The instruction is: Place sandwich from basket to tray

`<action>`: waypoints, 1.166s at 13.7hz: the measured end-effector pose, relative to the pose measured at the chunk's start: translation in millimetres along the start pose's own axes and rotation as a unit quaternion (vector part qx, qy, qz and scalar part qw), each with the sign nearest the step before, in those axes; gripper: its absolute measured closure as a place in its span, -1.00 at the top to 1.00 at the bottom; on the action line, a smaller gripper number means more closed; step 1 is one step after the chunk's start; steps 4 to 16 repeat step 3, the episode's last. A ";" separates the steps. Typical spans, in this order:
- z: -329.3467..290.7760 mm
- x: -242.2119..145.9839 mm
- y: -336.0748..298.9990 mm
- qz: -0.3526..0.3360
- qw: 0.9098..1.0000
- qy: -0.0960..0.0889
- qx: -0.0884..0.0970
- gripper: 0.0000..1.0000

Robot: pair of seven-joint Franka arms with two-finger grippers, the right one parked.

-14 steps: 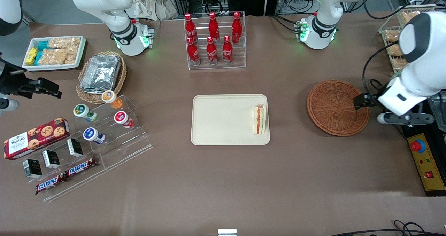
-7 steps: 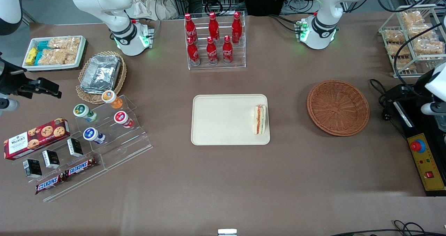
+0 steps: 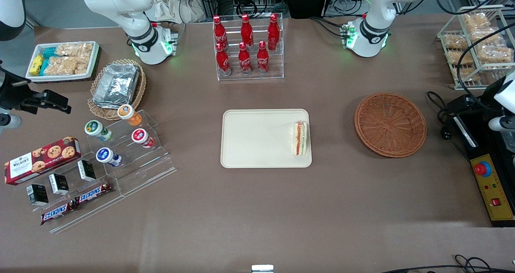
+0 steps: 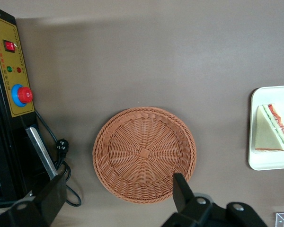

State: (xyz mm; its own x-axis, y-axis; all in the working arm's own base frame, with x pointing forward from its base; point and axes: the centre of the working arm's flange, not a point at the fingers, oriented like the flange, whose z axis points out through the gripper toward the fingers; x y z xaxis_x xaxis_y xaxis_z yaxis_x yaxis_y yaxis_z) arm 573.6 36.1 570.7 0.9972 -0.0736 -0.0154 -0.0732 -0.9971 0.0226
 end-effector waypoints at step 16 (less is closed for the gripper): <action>-0.2 0.2 0.8 0.001 1.000 0.000 0.000 1.00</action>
